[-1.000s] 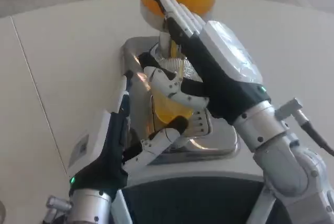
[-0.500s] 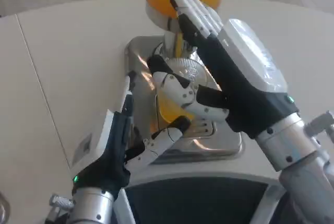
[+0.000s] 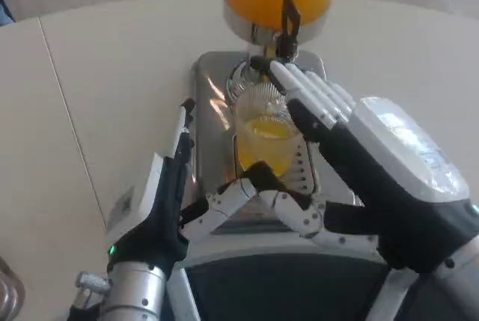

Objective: Grasp the cup under the faucet to collect the drink, then remove the cup.

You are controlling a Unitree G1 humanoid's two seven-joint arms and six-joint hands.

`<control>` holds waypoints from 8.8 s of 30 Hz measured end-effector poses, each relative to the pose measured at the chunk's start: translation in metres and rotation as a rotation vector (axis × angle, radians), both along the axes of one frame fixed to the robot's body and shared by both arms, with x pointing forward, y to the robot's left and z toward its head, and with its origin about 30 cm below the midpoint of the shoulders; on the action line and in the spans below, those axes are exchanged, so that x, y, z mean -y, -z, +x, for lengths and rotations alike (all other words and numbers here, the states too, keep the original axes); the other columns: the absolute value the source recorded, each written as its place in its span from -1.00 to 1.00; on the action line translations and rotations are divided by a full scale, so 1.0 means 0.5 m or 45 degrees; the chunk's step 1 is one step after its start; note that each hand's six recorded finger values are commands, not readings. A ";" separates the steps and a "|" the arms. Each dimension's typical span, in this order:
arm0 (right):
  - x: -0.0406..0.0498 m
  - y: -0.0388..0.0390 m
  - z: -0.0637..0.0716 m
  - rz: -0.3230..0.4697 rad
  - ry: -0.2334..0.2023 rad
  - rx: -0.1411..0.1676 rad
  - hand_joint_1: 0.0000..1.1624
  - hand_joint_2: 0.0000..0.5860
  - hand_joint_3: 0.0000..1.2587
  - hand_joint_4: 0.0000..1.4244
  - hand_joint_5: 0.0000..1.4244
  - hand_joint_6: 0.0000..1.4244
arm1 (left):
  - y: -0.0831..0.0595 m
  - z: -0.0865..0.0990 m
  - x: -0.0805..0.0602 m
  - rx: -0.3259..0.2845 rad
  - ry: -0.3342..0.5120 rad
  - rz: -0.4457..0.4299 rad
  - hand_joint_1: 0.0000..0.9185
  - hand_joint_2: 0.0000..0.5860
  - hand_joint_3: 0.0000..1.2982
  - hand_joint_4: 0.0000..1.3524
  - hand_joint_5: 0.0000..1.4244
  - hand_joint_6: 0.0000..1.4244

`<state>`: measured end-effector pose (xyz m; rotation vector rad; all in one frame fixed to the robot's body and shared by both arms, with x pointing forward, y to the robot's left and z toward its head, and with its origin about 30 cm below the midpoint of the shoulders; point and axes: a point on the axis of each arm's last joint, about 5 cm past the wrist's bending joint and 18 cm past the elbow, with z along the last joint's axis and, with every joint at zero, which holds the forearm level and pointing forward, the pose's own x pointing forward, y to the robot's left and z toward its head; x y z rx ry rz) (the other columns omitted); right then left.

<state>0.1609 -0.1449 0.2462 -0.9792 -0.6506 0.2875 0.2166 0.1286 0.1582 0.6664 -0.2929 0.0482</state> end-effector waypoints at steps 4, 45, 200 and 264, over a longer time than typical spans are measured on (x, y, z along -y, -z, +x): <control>0.015 0.004 -0.028 -0.088 0.059 -0.038 0.10 0.67 -0.96 -1.00 -1.00 -1.00 | 0.000 0.010 0.005 0.000 0.002 0.000 -0.67 -0.78 -1.00 -1.00 -0.76 -0.52; 0.038 0.063 -0.132 -0.294 0.342 -0.509 0.13 0.56 -0.88 -1.00 -1.00 -1.00 | 0.017 0.110 0.042 0.118 0.095 -0.093 -0.01 -0.73 -1.00 -1.00 -0.76 -0.46; 0.054 0.064 -0.081 -0.183 0.399 -0.643 0.36 0.58 -0.85 -1.00 -1.00 -0.99 | 0.038 0.152 0.183 0.260 -0.372 0.053 0.00 -0.52 0.53 0.68 0.81 1.00; 0.038 0.064 -0.052 -0.198 0.353 -0.558 0.29 0.55 -0.87 -1.00 -1.00 -1.00 | 0.022 0.085 -0.056 0.406 -0.097 0.325 0.01 -0.63 0.57 0.78 0.91 1.00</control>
